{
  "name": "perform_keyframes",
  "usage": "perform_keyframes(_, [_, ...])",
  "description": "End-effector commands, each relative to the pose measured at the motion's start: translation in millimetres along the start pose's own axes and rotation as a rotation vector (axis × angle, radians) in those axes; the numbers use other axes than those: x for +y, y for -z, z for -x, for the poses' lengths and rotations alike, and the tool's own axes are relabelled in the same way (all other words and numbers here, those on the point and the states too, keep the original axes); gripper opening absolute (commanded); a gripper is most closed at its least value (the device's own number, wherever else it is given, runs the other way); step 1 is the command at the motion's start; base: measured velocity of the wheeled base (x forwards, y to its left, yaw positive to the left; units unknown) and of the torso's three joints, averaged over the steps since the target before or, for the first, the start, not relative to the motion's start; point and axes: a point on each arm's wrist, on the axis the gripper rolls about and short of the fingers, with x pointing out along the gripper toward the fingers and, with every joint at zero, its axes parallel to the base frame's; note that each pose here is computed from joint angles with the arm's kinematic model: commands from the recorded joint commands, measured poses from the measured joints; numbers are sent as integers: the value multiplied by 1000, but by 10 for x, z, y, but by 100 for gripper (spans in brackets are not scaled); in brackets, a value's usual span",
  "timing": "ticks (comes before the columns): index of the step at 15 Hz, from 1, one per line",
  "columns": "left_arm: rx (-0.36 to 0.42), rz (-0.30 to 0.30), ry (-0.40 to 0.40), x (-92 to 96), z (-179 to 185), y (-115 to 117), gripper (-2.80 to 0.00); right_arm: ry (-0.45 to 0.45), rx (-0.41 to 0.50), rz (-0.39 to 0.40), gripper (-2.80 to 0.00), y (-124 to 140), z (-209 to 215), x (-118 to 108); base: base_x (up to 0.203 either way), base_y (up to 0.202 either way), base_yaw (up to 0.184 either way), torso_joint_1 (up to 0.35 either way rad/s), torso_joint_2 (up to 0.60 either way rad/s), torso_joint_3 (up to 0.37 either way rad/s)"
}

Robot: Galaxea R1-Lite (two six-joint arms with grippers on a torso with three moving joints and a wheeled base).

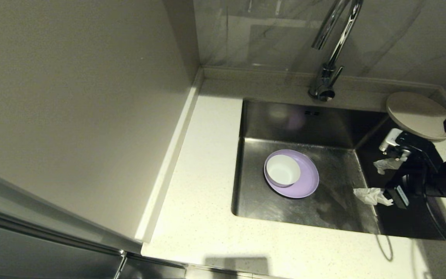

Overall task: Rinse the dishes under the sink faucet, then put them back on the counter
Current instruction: Put a bowl back to the table from the sink

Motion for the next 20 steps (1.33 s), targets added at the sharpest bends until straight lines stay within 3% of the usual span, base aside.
perform_keyframes(1, [-5, -1, -1, 0, 3, 1, -280, -53, 39, -2, 0, 100, -342, -51, 0, 0, 0, 0, 0, 0])
perform_keyframes(7, [-3, 0, -1, 0, 2, 0, -280, -68, 76, 72, 0, -39, -1012, -83, 0, 0, 0, 0, 0, 0])
perform_keyframes(11, [-3, 0, -1, 0, 2, 0, -280, 124, 211, 125, 0, -208, -1127, 13, 0, 0, 0, 0, 0, 0])
perform_keyframes(13, [-5, 0, -1, 0, 4, 1, -280, 172, 254, 87, 0, -241, -1190, 105, 0, 0, 0, 0, 0, 0])
perform_keyframes(16, [-3, 0, -1, 0, 2, 0, -280, 157, 282, 5, 0, -189, -1370, 208, 0, 0, 0, 0, 0, 0])
perform_keyframes(20, [-3, 0, -1, 0, 2, 0, -280, 193, 200, -82, 0, -335, -1246, 52, 0, 0, 0, 0, 0, 0])
